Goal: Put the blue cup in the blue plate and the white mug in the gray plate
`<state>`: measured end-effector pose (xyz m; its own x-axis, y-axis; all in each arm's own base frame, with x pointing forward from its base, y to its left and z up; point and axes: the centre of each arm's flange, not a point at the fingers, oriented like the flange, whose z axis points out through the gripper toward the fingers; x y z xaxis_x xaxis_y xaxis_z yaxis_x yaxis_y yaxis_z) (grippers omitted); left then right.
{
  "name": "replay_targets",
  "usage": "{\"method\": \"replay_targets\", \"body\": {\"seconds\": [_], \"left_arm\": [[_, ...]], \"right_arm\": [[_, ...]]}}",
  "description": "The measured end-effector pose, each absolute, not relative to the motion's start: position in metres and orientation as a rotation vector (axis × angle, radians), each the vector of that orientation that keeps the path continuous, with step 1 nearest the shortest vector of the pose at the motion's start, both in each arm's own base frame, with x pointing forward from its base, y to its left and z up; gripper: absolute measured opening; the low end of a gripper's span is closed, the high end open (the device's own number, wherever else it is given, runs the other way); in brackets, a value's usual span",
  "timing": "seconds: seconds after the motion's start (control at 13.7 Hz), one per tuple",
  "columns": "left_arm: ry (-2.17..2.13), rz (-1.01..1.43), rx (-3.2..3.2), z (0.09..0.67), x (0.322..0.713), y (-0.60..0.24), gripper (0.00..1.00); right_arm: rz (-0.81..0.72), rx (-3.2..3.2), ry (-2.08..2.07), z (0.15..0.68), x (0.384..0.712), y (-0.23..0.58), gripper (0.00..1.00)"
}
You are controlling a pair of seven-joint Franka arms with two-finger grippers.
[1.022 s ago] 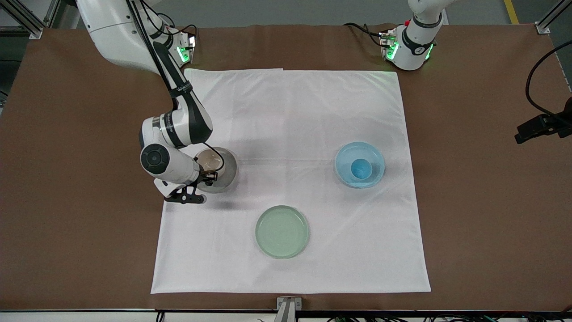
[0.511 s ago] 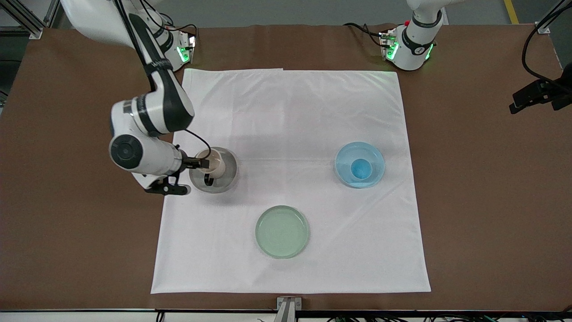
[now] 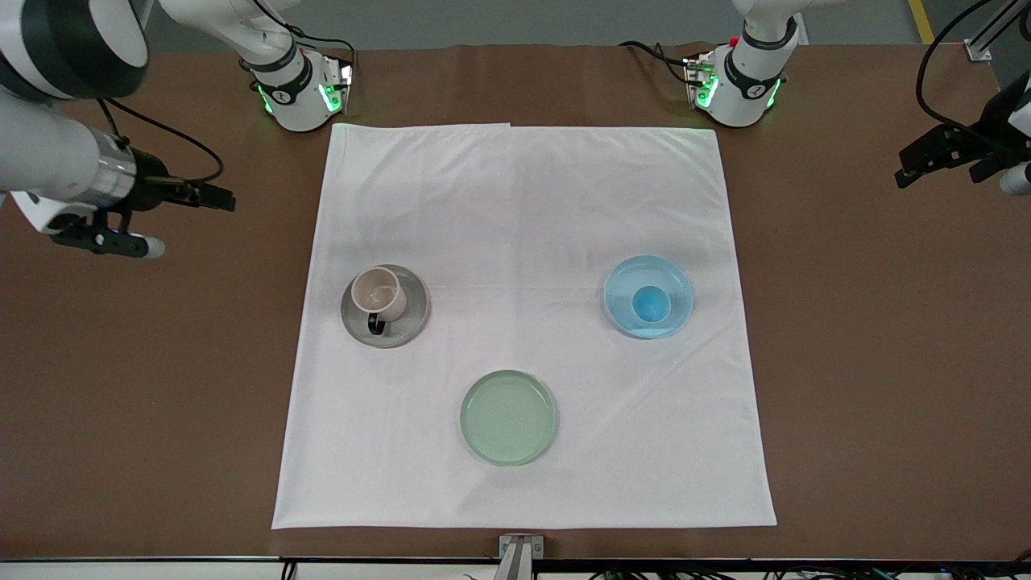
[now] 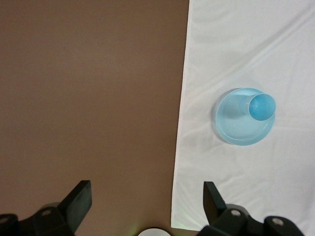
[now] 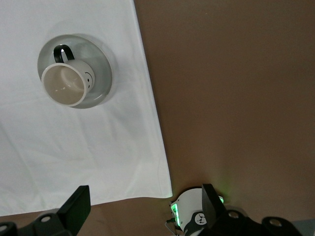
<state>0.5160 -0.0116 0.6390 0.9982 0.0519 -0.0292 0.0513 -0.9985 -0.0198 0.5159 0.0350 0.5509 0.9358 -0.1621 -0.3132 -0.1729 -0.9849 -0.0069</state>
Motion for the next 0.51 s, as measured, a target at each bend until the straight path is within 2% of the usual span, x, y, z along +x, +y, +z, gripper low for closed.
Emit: {"method": "replay_targets", "body": {"seconds": [0.22, 0.51], "left_arm": [[-0.087, 0.026, -3.125, 0.635, 0.52, -0.018, 1.0], [-0.103, 0.039, -3.129, 0.624, 0.529, -0.011, 1.0]], "right_arm": [[0.476, -3.043, 0.224, 0.558, 0.503, -0.016, 1.0], [0.431, -3.071, 0.148, 0.557, 0.503, -0.059, 1.0]]}}
